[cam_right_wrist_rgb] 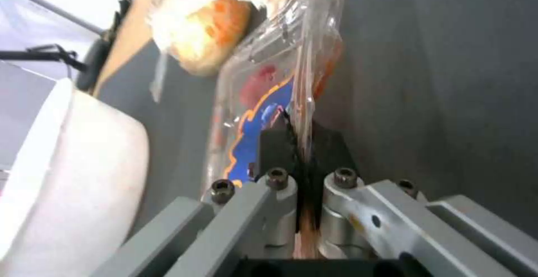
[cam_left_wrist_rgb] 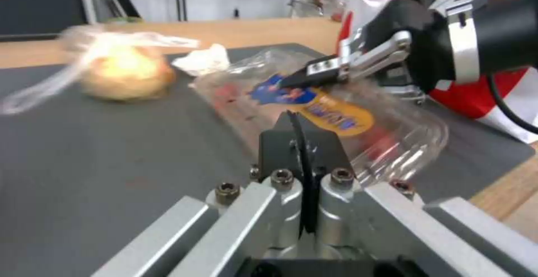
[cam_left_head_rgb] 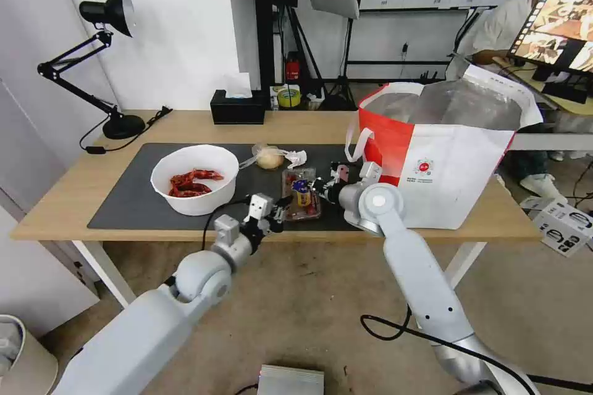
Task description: Pick up the trash from the table and place it into the takeout bag.
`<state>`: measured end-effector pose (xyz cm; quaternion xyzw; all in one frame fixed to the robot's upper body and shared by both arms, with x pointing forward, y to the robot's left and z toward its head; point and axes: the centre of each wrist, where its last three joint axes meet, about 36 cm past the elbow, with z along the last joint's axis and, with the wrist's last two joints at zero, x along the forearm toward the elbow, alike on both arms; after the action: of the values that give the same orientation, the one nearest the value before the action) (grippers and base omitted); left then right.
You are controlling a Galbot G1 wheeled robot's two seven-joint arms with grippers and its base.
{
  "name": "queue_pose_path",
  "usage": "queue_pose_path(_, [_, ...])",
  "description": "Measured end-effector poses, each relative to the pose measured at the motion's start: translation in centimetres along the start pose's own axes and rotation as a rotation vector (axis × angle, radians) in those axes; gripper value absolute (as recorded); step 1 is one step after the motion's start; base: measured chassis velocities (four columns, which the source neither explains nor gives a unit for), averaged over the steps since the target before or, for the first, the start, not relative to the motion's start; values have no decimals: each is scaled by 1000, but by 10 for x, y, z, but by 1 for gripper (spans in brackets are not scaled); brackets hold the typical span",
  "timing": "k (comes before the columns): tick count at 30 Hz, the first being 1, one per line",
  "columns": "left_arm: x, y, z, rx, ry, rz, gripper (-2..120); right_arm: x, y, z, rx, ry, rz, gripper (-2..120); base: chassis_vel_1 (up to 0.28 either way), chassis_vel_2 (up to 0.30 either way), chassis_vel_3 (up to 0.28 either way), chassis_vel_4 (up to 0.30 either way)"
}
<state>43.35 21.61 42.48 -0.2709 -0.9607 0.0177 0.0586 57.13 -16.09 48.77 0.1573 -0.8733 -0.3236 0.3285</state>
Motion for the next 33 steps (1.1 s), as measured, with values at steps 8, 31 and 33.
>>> queue_pose_path(8, [36,0,4,13,-43,-52,0,15,-7,9,-4,-22,-65,0,0,0,0,0])
queue_pose_path(31, [72,2,9,44,-75,-138,80,149,48,-70,190,-525,-335,0,0,0,0,0])
queue_pose_path(33, [74,1,8,45,-76,-139,85,156,47,-77,205,-556,-316,0,0,0,0,0])
